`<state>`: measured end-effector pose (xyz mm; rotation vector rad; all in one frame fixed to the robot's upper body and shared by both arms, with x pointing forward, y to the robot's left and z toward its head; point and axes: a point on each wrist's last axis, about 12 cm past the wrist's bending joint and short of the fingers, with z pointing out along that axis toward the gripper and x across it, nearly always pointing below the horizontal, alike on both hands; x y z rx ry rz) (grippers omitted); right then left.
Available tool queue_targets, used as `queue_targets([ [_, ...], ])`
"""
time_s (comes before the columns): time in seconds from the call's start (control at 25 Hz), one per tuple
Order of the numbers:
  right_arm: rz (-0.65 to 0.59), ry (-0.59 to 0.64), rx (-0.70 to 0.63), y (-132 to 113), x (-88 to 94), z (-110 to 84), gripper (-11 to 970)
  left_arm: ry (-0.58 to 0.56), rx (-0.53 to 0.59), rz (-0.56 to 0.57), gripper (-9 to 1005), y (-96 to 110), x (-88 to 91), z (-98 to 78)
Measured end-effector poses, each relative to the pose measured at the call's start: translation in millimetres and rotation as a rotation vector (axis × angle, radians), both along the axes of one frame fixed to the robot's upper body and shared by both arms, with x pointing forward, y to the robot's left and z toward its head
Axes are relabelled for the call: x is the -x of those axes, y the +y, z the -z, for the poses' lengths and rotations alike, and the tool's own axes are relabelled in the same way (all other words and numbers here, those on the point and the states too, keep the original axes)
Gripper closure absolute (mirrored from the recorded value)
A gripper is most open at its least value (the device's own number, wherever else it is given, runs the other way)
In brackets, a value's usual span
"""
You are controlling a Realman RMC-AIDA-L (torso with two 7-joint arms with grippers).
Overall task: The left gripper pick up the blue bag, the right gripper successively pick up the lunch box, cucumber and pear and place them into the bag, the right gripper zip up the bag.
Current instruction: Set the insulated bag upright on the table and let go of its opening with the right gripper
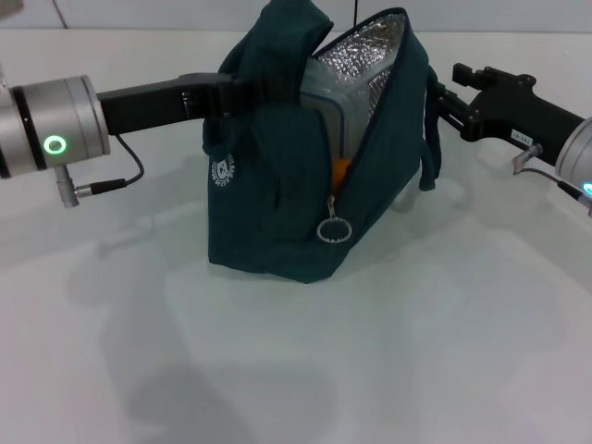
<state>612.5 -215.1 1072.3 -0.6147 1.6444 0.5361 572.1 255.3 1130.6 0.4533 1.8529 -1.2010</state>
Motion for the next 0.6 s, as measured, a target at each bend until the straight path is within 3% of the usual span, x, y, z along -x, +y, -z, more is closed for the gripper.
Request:
queue_targets([
  [0.32,-0.008,-0.018,0.015,1.9,-1.6,-1.9,685,-0.002,-0.001,-0.004,919,0.5,-0.3,-0.1],
  [0.52,-0.013,-0.027,0.02,3.3,-2.3,-2.9,895,-0.002,0.0,-0.005,919,0.8,-0.4,-0.1],
  [0.6,-0.016,-0.029,0.018,3.9,-2.4,-3.4,913,-0.002,0.0,-0.006,919,0.9,-0.4,-0.2],
])
